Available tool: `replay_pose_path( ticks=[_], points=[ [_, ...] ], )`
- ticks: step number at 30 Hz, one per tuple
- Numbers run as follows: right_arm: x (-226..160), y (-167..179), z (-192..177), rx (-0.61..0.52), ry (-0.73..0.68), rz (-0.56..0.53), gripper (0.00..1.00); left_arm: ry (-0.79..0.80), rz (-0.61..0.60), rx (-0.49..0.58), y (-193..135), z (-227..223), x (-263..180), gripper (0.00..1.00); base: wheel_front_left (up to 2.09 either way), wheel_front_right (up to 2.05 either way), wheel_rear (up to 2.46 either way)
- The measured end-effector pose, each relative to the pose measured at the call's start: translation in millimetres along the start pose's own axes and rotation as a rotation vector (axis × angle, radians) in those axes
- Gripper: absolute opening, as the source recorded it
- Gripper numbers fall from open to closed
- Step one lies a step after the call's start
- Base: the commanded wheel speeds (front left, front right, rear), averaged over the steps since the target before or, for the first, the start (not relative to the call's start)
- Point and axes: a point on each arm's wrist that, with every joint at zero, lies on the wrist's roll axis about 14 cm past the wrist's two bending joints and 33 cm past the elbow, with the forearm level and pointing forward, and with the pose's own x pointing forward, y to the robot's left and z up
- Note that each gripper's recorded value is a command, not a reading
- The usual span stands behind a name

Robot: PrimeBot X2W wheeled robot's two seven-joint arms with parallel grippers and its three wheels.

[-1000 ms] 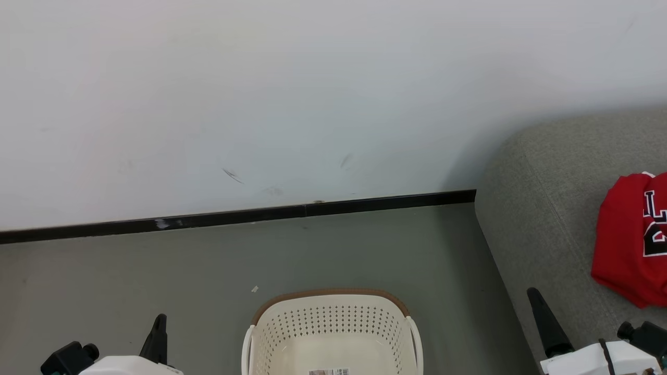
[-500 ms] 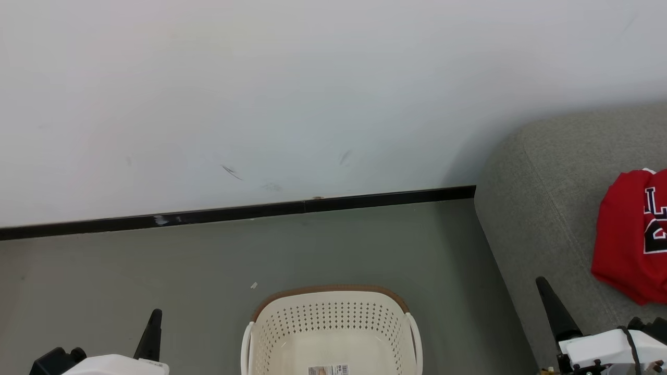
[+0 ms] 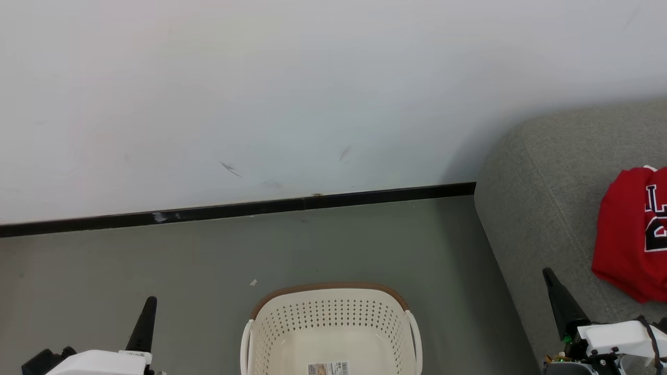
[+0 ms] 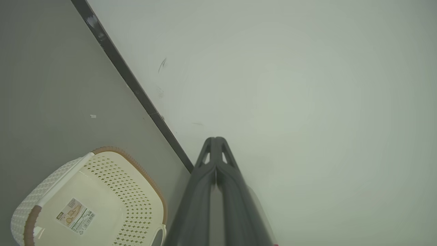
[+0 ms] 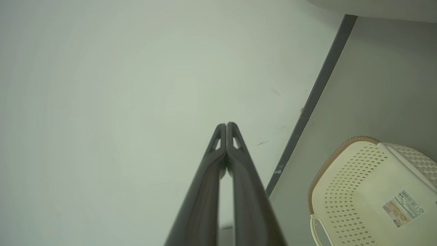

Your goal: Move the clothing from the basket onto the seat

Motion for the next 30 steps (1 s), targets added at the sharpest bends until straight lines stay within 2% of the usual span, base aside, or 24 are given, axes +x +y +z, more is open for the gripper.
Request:
replay_pose_path(
  ticks=[14, 30],
  points=[
    [4.9, -4.4, 6.3, 0.210, -0.005, -0.017, 0.00, -0.015, -0.074, -0.198, -10.9, 9.3, 2.3, 0.00, 0.00, 0.00, 0.00],
    [8.2, -1.2, 8.4, 0.222, -0.010, -0.008, 0.00, -0.018, -0.090, -0.204, -15.7, 10.4, 3.7, 0.00, 0.00, 0.00, 0.00]
  ],
)
